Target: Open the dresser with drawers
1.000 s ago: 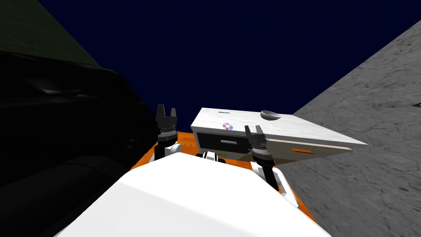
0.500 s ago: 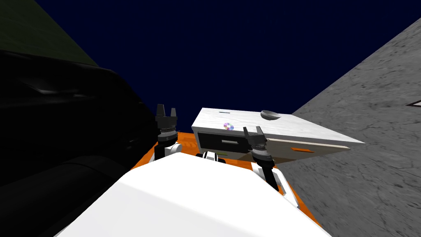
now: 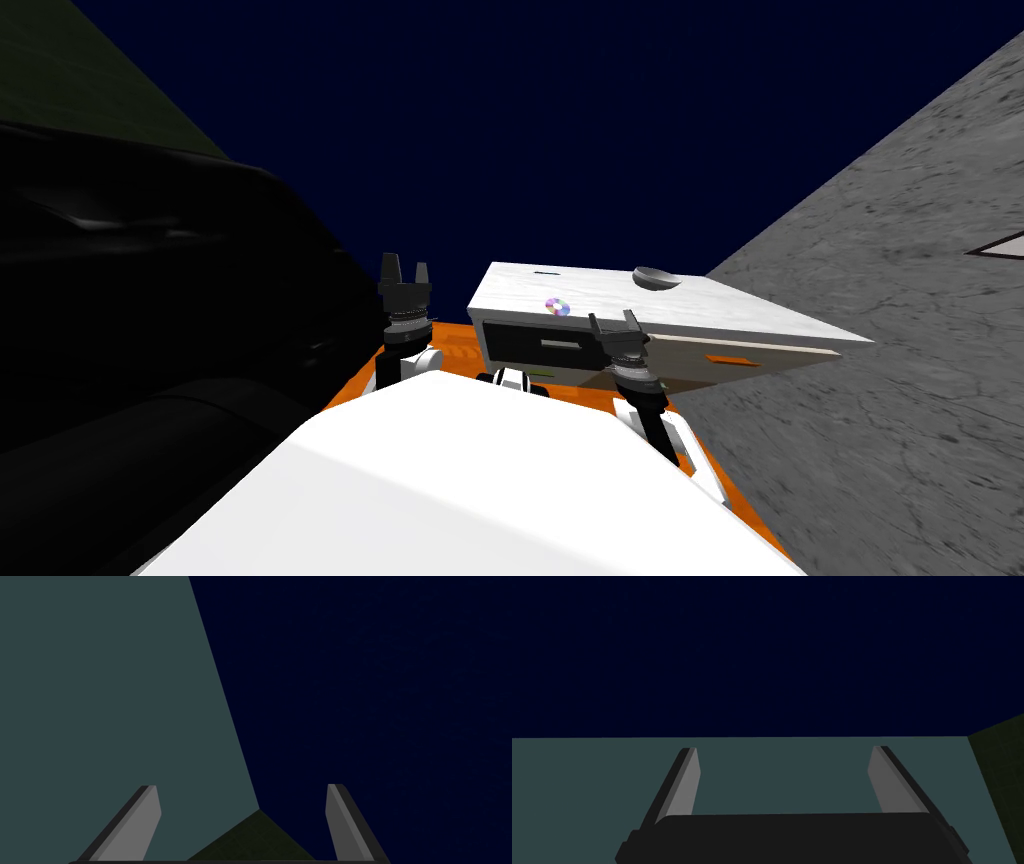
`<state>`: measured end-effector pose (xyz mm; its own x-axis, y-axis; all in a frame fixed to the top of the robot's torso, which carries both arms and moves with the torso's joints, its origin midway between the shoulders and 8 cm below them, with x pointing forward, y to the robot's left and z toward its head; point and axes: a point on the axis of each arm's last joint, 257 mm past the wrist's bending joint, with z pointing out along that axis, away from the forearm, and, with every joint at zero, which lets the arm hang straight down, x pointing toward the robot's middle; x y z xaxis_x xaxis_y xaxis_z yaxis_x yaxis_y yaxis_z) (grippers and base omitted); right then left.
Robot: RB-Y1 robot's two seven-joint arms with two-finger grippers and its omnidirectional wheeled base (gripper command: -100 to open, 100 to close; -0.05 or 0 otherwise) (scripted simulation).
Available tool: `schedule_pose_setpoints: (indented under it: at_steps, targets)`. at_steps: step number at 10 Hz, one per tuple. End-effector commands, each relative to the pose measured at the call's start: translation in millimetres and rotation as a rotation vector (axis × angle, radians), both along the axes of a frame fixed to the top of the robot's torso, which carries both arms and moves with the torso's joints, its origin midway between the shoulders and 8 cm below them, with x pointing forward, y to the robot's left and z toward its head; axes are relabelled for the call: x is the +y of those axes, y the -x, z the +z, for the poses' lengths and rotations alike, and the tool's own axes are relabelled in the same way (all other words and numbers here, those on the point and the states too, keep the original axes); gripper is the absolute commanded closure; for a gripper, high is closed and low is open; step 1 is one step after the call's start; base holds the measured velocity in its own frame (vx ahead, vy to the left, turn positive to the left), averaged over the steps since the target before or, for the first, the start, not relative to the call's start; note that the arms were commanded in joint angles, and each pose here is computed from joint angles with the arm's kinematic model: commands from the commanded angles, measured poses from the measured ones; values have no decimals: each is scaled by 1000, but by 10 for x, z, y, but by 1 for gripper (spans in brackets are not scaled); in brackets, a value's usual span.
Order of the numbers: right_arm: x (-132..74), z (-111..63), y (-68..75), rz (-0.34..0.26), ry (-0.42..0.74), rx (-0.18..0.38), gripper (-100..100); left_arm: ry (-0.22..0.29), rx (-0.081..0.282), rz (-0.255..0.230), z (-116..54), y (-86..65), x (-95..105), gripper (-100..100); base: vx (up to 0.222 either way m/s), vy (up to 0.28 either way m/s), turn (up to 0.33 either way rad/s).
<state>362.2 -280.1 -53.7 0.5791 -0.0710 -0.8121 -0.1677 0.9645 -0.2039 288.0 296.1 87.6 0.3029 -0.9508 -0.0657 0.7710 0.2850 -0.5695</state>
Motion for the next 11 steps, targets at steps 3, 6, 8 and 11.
schedule_pose_setpoints:
  at_steps: [3, 6, 8, 11]
  targets:
    - [-33, -134, -12, -65, 124, -13, -100, 0, 0, 0, 0, 0, 0, 0, -3, 40, -21]
    - [-67, -257, -14, -110, 215, -17, -100, 0, 0, 0, 0, 0, 0, 0, -5, 37, -29]
    - [-105, -390, -13, -149, 300, -17, -100, 0, 0, 0, 0, 0, 0, 0, -6, 31, -40]
    - [-147, -530, -8, -192, 393, -18, -100, 0, 0, 0, 0, 0, 0, 0, -5, 41, -43]
